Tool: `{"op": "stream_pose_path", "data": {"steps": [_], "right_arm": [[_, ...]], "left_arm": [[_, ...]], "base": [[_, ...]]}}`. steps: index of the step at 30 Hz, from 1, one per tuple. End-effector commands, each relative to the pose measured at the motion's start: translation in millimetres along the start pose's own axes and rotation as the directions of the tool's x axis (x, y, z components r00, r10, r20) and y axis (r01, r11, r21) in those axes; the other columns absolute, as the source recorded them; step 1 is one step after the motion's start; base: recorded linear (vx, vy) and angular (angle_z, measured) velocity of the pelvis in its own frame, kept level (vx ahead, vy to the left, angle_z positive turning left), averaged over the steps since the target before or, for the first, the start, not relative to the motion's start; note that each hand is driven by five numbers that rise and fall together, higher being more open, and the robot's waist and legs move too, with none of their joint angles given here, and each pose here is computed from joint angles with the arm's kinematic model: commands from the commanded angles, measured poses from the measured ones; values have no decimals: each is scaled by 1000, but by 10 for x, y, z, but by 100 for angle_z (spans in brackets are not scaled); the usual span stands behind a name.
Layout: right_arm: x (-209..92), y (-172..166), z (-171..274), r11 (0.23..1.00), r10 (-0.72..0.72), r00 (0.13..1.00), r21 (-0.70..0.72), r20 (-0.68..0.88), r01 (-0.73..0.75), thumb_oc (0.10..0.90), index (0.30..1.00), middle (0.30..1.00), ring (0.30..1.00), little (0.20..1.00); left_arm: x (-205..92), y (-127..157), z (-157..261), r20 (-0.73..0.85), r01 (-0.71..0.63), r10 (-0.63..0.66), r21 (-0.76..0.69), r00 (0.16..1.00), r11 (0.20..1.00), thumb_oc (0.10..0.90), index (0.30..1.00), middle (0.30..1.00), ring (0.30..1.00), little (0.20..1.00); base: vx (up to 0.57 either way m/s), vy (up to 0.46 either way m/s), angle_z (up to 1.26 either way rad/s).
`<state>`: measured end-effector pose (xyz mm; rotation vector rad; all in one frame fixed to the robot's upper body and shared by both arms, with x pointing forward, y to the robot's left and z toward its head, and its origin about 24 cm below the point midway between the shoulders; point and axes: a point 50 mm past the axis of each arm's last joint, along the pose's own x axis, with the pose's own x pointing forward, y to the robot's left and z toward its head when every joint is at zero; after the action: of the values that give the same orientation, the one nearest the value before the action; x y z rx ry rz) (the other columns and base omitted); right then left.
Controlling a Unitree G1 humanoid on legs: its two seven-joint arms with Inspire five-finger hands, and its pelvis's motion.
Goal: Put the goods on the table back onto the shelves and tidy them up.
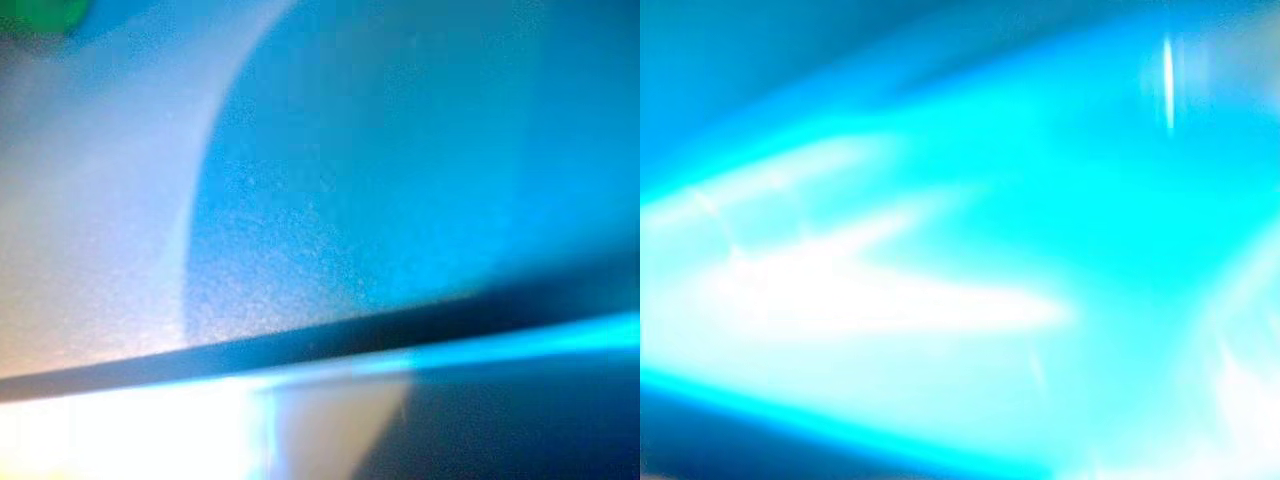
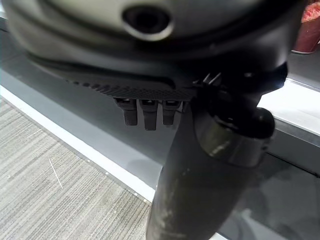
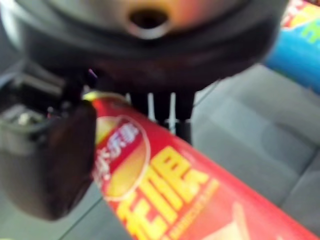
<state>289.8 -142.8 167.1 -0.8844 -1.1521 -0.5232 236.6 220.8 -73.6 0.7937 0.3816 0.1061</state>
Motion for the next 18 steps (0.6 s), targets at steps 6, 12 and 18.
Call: {"op": "stream_pose_path", "data": {"steps": [6,12,18], "right_arm": [[53,42,104,996,-56,998,66,30,54,800,900,900,900,900],[144,-141,96,986,-158,987,59,33,156,800,900,900,900,900],[210,-411,142,962,-271,961,56,50,268,800,900,900,900,900]], "left_arm": [[43,115,-65,15,-57,56,139,998,989,800,900,900,900,900],[102,223,-16,42,-108,103,168,994,980,800,900,900,900,900],[94,232,-42,38,-105,100,186,994,977,800,900,900,900,900]], "base": [[-2,-15,1],[-12,-34,0],[-13,-29,2]]}}
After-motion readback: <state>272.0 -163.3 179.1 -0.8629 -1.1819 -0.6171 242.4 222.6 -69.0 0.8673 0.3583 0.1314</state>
